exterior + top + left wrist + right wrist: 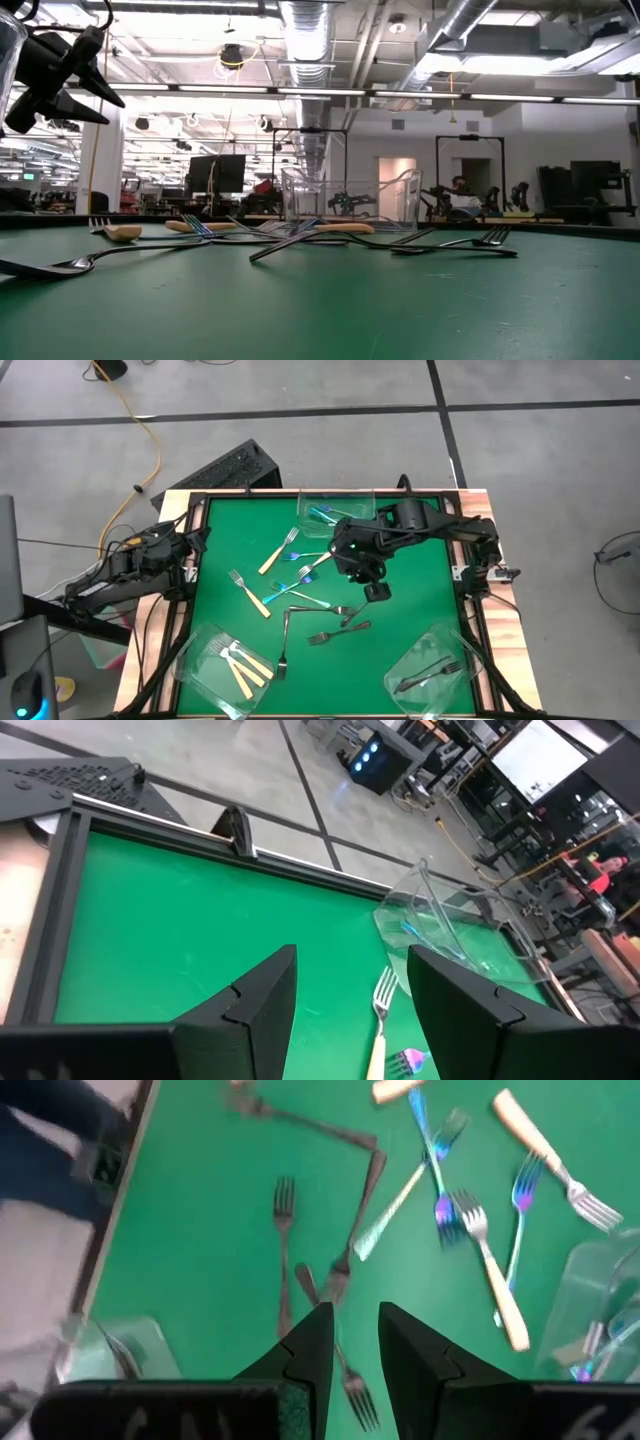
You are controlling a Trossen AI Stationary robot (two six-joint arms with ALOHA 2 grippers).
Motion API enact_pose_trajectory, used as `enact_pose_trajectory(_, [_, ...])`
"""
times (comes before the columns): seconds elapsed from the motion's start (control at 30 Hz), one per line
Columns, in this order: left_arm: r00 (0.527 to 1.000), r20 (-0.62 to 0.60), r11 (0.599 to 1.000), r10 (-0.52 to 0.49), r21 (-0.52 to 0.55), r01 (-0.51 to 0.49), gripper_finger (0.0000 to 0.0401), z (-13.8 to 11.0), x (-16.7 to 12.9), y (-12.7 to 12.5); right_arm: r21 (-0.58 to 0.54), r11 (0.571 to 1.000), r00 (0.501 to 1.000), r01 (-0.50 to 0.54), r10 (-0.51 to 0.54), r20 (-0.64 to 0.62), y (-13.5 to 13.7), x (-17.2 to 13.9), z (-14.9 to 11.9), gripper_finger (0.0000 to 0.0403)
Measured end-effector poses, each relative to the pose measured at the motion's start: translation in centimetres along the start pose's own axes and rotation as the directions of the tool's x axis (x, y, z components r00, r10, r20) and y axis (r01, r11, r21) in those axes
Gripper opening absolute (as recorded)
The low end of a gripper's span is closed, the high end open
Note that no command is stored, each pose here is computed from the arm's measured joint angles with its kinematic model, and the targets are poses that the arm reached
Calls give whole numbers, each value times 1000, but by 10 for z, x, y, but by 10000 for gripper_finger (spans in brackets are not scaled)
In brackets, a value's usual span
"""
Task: Sort silverware by color (type)
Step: Put the black fork into the bottom right transparent bin
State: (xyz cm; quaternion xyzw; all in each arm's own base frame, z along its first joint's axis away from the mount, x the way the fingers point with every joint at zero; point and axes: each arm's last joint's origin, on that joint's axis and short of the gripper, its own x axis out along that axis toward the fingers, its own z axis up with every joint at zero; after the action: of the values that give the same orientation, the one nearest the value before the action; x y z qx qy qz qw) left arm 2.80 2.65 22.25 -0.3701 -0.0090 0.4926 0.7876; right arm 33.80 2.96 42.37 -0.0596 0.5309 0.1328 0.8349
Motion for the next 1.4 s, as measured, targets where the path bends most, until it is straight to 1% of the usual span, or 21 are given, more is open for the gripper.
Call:
enact_pose_trajectory(0.07, [1000,-13,1000,-8,4,8,176,0,0,0,-33,999,1000,4,-4,8,-3,-1,0,102])
enact_pose_trajectory(0.17, [1000,-13,1000,-9,9,9,176,0,0,0,-84,996,1000,8,-8,1,-3,-12,-14,102])
enact_pose_trajectory(0.23, [1000,-5,1000,-4,8,4,176,0,0,0,-83,997,1000,4,-5,-11,-4,-19,-30,102])
enact_pose_trajectory(0.33, [1000,12,1000,8,6,-8,176,0,0,0,-60,998,999,-17,15,-37,-5,-17,-53,102])
enact_pose_trajectory(0.43, [999,33,1000,22,5,-22,176,1,0,1,-45,998,999,-44,45,14,-6,-7,-71,102])
enact_pose_trajectory(0.53, [998,50,999,35,-4,-34,176,1,0,1,-44,996,989,-82,87,116,-6,2,-91,102])
enact_pose_trajectory(0.63, [998,55,999,38,-17,-37,176,2,0,1,-32,994,972,-100,105,210,-7,13,-108,102])
enact_pose_trajectory(0.77, [998,53,999,36,-18,-36,176,2,0,1,-16,992,951,-122,121,285,-8,25,-126,102])
enact_pose_trajectory(0.83, [998,53,999,37,-19,-36,176,2,0,1,-20,991,946,-136,136,296,-5,27,-133,102])
enact_pose_trajectory(1.0, [998,53,999,36,-20,-35,176,2,0,1,-23,990,939,-141,141,313,-2,29,-136,102])
enact_pose_trajectory(1.07, [998,52,999,36,-20,-35,176,1,0,1,-36,987,936,-158,161,313,1,29,-135,102])
enact_pose_trajectory(1.27, [998,52,999,37,-17,-36,176,1,0,1,-44,976,941,-213,218,259,14,34,-135,102])
enact_pose_trajectory(1.33, [998,53,999,37,-12,-36,176,1,0,1,-50,977,946,-207,213,245,17,38,-134,102])
enact_pose_trajectory(1.4, [998,52,999,37,-12,-36,176,1,0,1,-45,982,956,-181,187,226,17,42,-132,102])
